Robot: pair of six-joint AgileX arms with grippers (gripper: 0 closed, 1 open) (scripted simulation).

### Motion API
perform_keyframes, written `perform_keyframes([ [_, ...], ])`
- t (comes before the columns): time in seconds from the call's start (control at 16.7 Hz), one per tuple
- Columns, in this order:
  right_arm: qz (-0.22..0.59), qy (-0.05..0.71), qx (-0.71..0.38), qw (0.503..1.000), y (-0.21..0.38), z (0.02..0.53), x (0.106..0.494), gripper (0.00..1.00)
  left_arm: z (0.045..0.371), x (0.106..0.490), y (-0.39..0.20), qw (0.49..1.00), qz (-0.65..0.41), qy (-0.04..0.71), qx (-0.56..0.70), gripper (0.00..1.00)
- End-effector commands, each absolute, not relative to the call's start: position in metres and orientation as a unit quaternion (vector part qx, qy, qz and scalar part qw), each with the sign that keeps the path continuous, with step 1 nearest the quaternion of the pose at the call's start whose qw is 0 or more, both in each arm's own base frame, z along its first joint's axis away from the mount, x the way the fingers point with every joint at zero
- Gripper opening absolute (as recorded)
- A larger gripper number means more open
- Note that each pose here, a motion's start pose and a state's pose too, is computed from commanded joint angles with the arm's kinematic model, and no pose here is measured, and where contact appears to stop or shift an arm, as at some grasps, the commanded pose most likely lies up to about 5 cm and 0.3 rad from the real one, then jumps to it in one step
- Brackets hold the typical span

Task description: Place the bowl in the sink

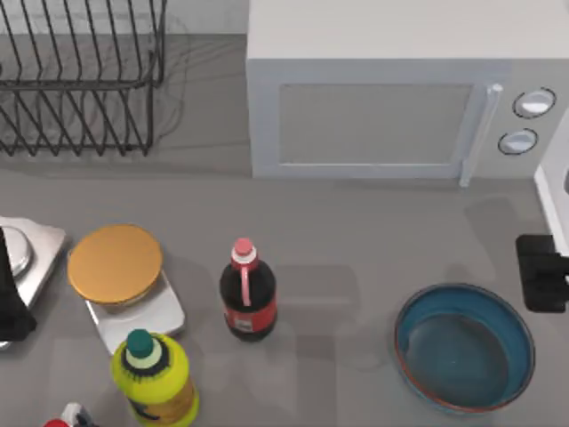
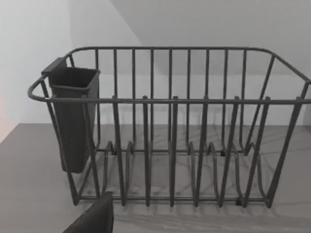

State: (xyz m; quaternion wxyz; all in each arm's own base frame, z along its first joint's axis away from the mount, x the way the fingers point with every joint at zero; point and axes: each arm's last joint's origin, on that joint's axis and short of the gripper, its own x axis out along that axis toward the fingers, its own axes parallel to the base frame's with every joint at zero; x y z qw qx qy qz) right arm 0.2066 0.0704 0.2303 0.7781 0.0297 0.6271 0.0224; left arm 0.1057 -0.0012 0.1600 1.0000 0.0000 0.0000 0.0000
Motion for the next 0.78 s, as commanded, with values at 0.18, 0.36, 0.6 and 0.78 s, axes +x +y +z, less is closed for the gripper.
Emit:
perform_keyframes([
  [0.18, 0.006, 0.684, 0.013, 0.730, 0.088, 0.229, 0.226, 1.00, 0.160, 0.106, -0.001, 1.000, 0.000, 0.000, 0.000, 1.00],
  [0.36, -0.003, 0.706, 0.004, 0.709, 0.098, 0.229, 0.235, 1.00, 0.160, 0.106, -0.001, 1.000, 0.000, 0.000, 0.000, 1.00],
  [0.6, -0.004, 0.707, 0.003, 0.707, 0.098, 0.229, 0.236, 1.00, 0.160, 0.106, -0.001, 1.000, 0.000, 0.000, 0.000, 1.00],
  [0.78, -0.004, 0.707, 0.004, 0.707, 0.097, 0.224, 0.236, 1.00, 0.160, 0.106, -0.001, 1.000, 0.000, 0.000, 0.000, 1.00],
])
